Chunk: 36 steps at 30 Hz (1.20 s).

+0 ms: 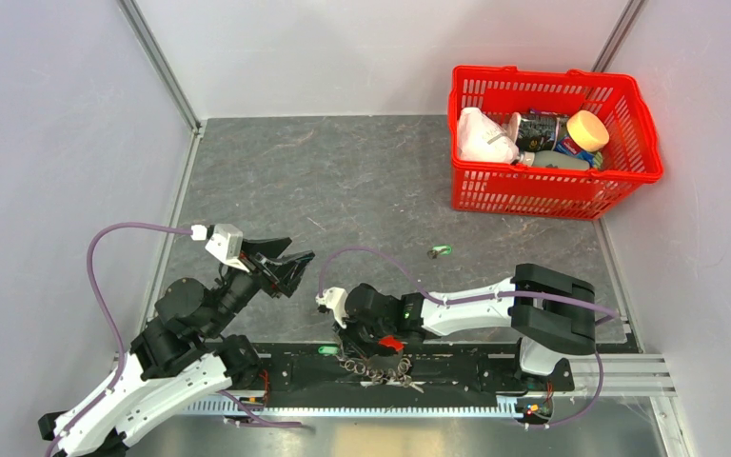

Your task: Put the keys on the keyring

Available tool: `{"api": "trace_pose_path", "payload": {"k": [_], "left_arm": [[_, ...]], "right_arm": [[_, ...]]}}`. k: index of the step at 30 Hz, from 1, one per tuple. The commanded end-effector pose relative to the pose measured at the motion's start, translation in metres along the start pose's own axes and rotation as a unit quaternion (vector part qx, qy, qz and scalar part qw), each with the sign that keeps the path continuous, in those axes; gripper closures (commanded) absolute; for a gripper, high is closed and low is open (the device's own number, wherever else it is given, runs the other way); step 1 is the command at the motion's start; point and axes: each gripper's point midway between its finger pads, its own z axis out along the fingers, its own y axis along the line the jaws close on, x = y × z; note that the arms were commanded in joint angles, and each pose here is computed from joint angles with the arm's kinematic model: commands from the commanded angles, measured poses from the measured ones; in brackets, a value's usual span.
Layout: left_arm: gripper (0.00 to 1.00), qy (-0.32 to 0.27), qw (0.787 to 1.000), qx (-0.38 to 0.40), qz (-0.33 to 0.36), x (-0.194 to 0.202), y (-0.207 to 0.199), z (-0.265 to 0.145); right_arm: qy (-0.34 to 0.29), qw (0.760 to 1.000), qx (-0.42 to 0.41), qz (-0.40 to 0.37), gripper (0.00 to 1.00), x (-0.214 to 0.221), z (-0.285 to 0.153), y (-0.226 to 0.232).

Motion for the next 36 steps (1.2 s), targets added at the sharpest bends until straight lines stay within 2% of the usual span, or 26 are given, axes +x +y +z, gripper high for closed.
{"api": "trace_pose_path", "payload": {"k": [1, 6, 11, 18, 23, 30, 36], "left_arm": [[0.29, -0.013, 1.000, -0.004, -0.015, -0.007, 0.000, -0.002], [0.29, -0.013, 1.000, -0.005, -0.014, -0.007, 0.000, -0.002], [0.29, -0.014, 1.000, -0.006, -0.014, -0.007, 0.001, -0.002], [0.29, -0.014, 1.000, -0.006, -0.013, -0.008, 0.001, -0.002], [0.29, -0.015, 1.000, -0.007, -0.014, -0.008, 0.001, -0.002], [0.29, -0.017, 1.000, -0.010, -0.013, -0.010, 0.003, -0.003], [0.29, -0.020, 1.000, -0.009, -0.013, -0.011, 0.003, -0.005]], "right_arm": [[0.005, 1.000, -0.009, 0.001, 0.93, 0.000, 0.002, 0.002], [0.013, 1.000, -0.013, 0.004, 0.86, 0.004, 0.005, 0.003], [0.019, 1.000, -0.021, 0.002, 0.85, 0.005, 0.007, 0.005], [0.026, 0.999, -0.025, 0.003, 0.99, 0.008, 0.007, 0.007], [0.022, 1.000, -0.021, 0.001, 1.00, 0.005, 0.005, 0.006], [-0.009, 0.999, -0.030, -0.006, 1.00, -0.011, -0.008, 0.014], [-0.073, 0.996, -0.042, 0.003, 1.00, -0.034, -0.034, 0.020]]}}
